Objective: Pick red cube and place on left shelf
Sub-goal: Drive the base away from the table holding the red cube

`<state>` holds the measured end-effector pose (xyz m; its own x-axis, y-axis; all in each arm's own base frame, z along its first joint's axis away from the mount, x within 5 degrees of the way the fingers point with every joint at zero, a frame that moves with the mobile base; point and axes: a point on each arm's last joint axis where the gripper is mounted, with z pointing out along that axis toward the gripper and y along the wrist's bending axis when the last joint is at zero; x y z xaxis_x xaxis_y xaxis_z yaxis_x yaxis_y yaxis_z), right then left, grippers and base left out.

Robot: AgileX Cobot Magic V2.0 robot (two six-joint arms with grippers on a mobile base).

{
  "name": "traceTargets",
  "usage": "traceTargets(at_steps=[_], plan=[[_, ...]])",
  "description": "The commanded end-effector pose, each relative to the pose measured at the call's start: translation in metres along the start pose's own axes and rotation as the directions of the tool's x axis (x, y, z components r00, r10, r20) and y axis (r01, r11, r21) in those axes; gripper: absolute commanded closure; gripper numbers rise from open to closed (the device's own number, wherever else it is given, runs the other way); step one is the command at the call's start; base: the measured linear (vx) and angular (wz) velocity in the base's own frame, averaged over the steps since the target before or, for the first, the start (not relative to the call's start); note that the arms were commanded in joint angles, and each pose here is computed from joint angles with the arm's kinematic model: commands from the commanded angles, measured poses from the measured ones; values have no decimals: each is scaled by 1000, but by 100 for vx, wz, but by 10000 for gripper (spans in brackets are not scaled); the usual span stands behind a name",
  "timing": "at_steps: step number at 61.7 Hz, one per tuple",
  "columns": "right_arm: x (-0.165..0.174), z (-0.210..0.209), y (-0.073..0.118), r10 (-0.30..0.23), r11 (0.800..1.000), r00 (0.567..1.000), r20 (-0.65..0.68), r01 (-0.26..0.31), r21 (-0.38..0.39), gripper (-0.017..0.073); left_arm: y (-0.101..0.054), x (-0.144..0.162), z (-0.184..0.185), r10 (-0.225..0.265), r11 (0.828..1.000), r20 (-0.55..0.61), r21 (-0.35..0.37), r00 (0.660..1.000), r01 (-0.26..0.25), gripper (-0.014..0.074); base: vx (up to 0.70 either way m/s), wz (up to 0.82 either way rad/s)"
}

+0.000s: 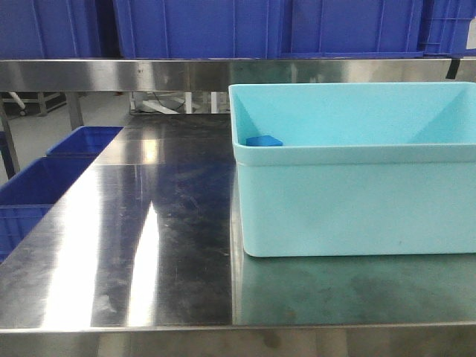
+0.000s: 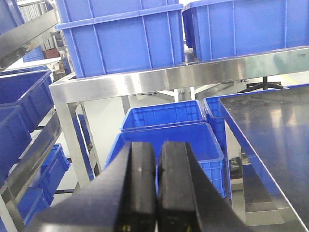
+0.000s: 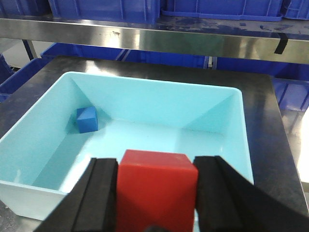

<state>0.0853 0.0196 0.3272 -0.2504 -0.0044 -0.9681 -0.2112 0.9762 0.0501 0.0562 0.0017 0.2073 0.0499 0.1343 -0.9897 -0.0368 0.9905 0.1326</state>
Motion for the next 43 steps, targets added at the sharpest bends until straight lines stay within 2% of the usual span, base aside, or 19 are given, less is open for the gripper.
traceTargets(at_steps=[1,43], plan=[[-16,-3,1,-9,1000,994,106,9,-5,502,0,-2,-1,-5,1000,82,-5,997,5,488,0,0],[-16,-3,1,-9,1000,994,106,9,-5,502,0,-2,-1,-5,1000,82,-5,997,5,488,0,0]])
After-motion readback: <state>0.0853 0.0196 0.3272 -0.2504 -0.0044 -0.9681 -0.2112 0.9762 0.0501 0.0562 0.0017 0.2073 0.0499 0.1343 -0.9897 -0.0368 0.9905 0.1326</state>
